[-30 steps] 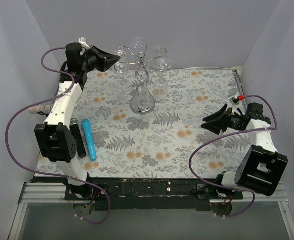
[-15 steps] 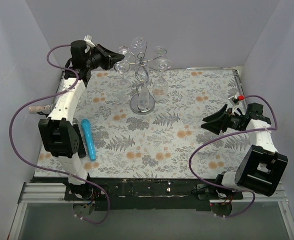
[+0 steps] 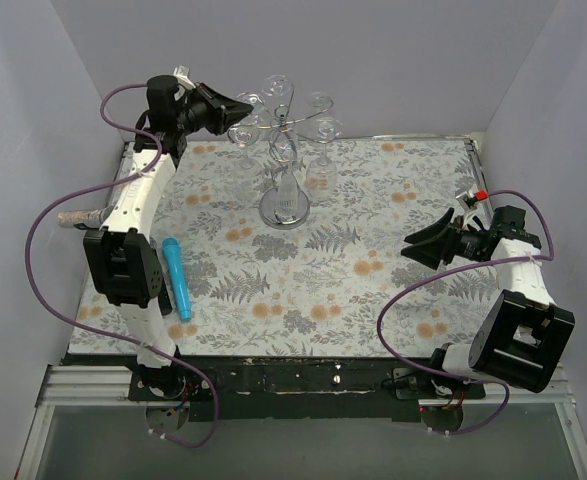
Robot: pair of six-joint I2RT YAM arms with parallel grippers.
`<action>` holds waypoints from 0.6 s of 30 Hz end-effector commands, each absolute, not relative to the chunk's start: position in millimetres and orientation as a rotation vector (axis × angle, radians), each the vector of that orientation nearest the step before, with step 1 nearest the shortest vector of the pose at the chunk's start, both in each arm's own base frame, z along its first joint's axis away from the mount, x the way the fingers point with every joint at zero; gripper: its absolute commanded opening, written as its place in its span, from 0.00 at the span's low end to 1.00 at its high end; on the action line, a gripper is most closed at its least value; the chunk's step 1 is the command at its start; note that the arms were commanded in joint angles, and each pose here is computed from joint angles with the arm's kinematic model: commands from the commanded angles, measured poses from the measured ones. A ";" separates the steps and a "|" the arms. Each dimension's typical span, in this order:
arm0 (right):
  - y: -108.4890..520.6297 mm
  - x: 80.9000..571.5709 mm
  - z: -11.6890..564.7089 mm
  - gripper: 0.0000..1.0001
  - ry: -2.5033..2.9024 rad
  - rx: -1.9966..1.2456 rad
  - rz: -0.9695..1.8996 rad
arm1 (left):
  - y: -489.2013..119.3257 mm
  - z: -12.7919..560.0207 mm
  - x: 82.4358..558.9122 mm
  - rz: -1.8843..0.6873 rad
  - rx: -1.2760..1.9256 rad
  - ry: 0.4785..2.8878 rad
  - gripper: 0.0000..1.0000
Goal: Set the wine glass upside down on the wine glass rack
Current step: Turn the wine glass upside down at the wine rack.
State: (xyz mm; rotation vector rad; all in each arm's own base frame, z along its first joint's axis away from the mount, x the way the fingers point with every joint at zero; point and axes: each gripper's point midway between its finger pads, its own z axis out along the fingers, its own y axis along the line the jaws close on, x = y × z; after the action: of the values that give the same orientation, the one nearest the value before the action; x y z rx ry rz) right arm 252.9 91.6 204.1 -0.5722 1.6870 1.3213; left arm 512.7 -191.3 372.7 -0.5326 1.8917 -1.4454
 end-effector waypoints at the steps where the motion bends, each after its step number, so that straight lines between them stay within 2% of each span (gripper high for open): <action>1: 93.3 253.2 226.9 0.76 1.586 -0.596 1.351 | -193.9 419.1 506.7 -1.480 -0.430 1.788 0.00; 18: 93.3 253.1 226.6 0.76 1.587 -0.596 1.350 | -190.1 422.8 525.8 -1.462 -0.464 1.757 0.00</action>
State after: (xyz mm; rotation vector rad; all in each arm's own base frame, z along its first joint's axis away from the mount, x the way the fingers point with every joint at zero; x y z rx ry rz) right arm 252.7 91.7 204.1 -0.5714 1.6876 1.3222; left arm 532.5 -192.3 373.9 -0.5455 1.8724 -1.4492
